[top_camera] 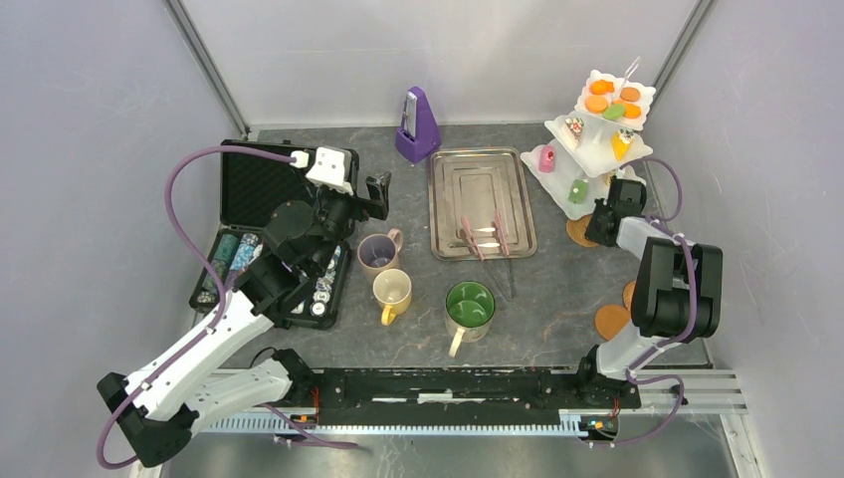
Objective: Serve the afternoon tea
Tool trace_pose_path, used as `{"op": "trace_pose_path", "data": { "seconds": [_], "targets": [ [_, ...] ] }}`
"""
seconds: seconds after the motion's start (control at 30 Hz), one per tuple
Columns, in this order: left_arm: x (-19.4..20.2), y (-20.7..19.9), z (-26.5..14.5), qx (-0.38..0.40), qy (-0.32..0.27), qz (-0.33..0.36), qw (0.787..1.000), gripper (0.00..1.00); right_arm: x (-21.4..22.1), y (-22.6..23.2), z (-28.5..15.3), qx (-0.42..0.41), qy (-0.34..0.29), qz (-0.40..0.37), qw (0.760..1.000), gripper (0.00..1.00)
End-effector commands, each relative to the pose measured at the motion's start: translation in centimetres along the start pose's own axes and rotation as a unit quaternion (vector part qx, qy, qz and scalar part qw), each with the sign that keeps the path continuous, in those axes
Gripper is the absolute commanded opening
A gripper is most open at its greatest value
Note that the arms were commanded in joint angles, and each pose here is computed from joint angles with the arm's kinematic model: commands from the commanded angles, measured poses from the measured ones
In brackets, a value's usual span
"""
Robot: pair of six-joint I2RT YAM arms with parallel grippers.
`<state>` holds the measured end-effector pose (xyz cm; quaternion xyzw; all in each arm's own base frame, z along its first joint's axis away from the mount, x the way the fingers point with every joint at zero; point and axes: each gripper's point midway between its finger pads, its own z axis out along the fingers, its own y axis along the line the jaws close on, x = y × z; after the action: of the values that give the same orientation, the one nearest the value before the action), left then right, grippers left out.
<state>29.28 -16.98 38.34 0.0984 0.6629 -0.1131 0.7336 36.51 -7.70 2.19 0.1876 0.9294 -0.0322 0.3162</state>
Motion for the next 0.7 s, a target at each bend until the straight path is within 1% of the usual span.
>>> {"op": "trace_pose_path", "data": {
  "seconds": [0.0, 0.17, 0.3, 0.5, 0.57, 0.67],
  "targets": [
    [-0.8, -0.1, 0.4, 0.0, -0.017, 0.001, 1.0, 1.0, 3.5, -2.6, 0.5, 0.059, 0.057, -0.005, 0.997, 0.22],
    [-0.9, -0.1, 0.3, 0.002, -0.018, -0.001, 1.0, 1.0, 4.5, -4.1, -1.0, 0.089, 0.047, -0.006, 0.995, 0.23],
    [-1.1, -0.2, 0.2, 0.005, -0.021, -0.004, 1.0, 1.0, 5.0, -5.1, -1.5, 0.105, 0.052, -0.003, 0.993, 0.23],
    [-1.2, -0.3, 0.1, 0.008, -0.022, -0.005, 1.0, 1.0, 5.0, -4.4, -1.2, 0.083, 0.051, -0.003, 0.995, 0.24],
    [-1.2, -0.3, 0.0, 0.008, -0.023, -0.005, 1.0, 1.0, 4.2, -3.8, -1.4, 0.064, 0.042, -0.007, 0.997, 0.29],
    [-1.3, -0.3, 0.0, 0.008, -0.024, -0.005, 1.0, 1.0, 2.1, -1.8, -2.4, 0.014, 0.006, -0.003, 1.0, 0.49]
  ]
}}
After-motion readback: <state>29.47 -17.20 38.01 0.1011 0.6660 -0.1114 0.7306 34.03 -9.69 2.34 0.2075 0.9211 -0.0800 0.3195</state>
